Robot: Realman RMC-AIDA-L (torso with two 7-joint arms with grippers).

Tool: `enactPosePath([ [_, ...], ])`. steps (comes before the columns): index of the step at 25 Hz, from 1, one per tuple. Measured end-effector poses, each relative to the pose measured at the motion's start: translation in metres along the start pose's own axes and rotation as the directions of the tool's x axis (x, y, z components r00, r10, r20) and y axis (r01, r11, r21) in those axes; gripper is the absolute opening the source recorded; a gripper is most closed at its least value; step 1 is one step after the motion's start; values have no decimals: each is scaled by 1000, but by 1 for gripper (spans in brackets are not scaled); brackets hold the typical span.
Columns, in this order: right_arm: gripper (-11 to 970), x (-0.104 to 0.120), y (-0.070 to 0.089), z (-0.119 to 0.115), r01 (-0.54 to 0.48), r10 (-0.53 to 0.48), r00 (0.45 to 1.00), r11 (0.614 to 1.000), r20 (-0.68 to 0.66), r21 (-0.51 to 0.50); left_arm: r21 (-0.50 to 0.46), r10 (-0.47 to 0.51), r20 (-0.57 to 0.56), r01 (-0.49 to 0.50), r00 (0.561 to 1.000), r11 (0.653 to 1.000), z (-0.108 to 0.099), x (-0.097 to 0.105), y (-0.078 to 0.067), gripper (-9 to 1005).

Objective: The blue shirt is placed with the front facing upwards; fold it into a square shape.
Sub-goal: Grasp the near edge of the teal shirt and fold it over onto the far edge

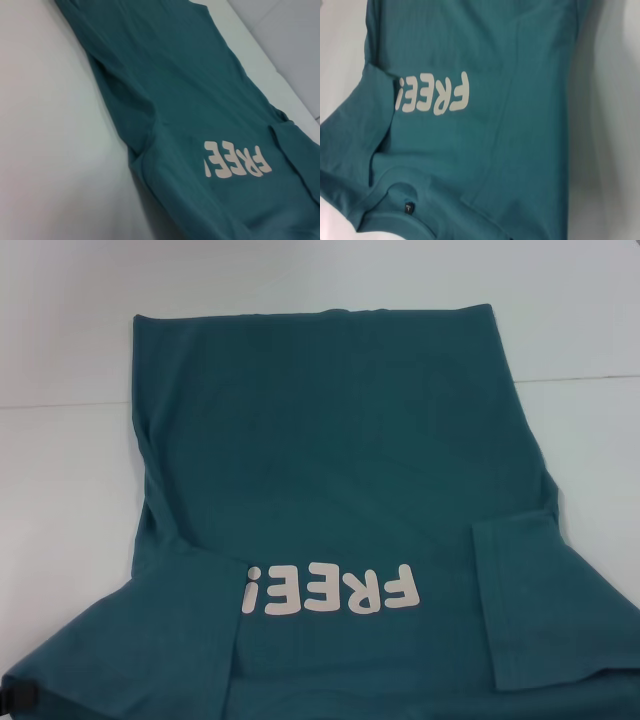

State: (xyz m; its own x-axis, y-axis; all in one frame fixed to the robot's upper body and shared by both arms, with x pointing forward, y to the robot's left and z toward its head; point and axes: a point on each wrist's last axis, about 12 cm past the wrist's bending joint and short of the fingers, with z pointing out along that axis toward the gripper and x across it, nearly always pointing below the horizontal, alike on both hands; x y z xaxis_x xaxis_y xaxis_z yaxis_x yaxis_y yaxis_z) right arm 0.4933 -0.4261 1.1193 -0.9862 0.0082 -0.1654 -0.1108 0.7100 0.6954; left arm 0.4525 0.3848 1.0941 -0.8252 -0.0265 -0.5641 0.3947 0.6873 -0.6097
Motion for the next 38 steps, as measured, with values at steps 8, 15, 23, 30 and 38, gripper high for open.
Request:
enactPosePath([
  [8,9,-5,5,1,16,-16,1000,1000,4,-19,16,-2,1,2,1000,1000,2,0,-1,35],
  [15,10,-28,19,5,63,-59,997,996,55,-64,52,13,23,-14,1000,999,11,-20,-2,36],
  [23,10,-44,30,10,88,-82,994,993,74,-85,68,19,45,-22,999,997,19,-50,-2,36],
  [30,10,-54,35,8,83,-71,990,991,123,-104,75,25,51,-29,998,997,24,-69,-4,35],
  [38,9,-55,34,9,74,-57,988,990,146,-118,69,20,64,-24,998,997,22,-76,-4,35],
])
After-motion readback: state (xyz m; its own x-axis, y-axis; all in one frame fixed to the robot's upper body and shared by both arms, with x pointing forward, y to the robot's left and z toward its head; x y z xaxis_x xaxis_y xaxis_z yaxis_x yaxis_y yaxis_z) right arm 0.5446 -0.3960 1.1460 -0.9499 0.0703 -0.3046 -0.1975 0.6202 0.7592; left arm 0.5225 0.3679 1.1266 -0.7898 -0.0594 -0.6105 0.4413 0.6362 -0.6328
